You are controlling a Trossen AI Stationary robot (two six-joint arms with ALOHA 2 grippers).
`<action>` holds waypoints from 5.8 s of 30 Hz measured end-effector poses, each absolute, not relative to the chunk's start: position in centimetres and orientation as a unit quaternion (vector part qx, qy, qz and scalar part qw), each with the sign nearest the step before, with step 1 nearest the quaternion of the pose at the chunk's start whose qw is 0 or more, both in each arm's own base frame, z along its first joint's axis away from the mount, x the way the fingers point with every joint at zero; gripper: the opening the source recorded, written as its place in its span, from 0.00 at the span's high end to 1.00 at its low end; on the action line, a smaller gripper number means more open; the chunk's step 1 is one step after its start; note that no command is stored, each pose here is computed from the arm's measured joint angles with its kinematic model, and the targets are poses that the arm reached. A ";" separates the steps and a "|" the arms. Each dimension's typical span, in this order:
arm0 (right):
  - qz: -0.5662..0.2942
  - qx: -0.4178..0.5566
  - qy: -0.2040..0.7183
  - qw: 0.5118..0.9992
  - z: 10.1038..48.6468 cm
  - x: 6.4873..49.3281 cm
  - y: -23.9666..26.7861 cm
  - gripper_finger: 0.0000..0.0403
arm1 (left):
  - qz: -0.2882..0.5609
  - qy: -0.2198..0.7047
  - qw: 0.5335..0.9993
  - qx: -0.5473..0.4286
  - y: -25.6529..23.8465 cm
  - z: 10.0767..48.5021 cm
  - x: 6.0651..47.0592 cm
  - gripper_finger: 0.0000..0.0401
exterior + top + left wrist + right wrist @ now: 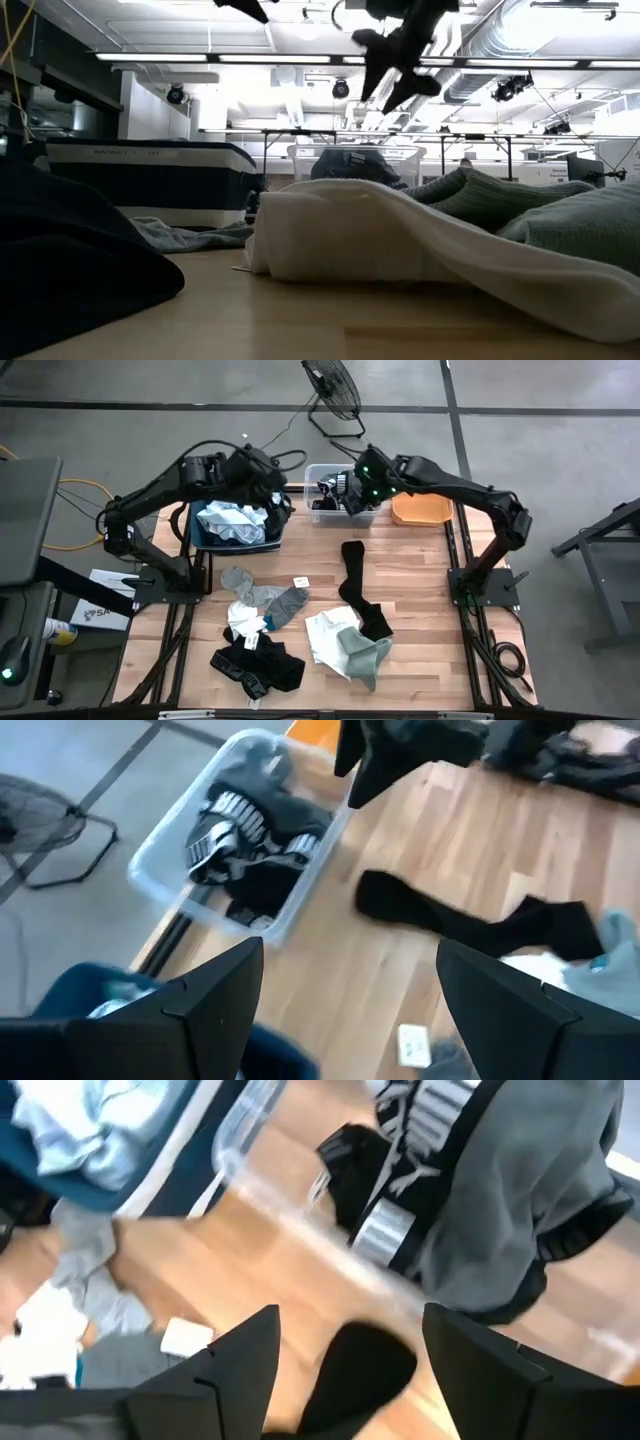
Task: Pick & Place Cloths
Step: Put the black boxer short into the transparent bin
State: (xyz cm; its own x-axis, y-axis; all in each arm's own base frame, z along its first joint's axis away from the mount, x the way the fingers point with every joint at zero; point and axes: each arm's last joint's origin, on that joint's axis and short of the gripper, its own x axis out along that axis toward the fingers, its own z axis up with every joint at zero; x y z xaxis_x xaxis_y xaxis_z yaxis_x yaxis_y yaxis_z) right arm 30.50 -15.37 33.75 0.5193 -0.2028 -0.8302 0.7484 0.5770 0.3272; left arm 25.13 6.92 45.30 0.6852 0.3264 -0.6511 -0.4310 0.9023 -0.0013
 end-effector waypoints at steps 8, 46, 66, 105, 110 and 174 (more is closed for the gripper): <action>-0.281 0.289 0.392 0.827 36.8 28.9 -10.2 0.42 | 0.169 0.300 0.932 -0.115 4.1 38.7 24.7 0.27; -0.100 0.093 0.456 0.879 39.3 25.9 1.7 0.42 | 0.005 0.500 0.784 -0.368 -17.4 22.4 21.7 0.27; -0.088 0.068 0.470 0.876 39.1 25.7 1.8 0.42 | -0.062 0.629 0.751 -0.189 -21.4 19.4 23.9 0.44; -0.090 0.071 0.475 0.872 39.1 25.6 1.8 0.42 | -0.118 0.595 0.795 -0.017 -23.1 16.8 26.4 0.98; -0.089 0.070 0.477 0.872 39.1 25.5 1.8 0.42 | -0.115 0.557 0.822 -0.009 -23.7 22.8 27.4 0.99; 0.004 -0.040 0.328 0.944 40.6 29.4 0.1 0.13 | 0.171 0.331 0.921 0.111 -2.1 42.3 36.5 1.00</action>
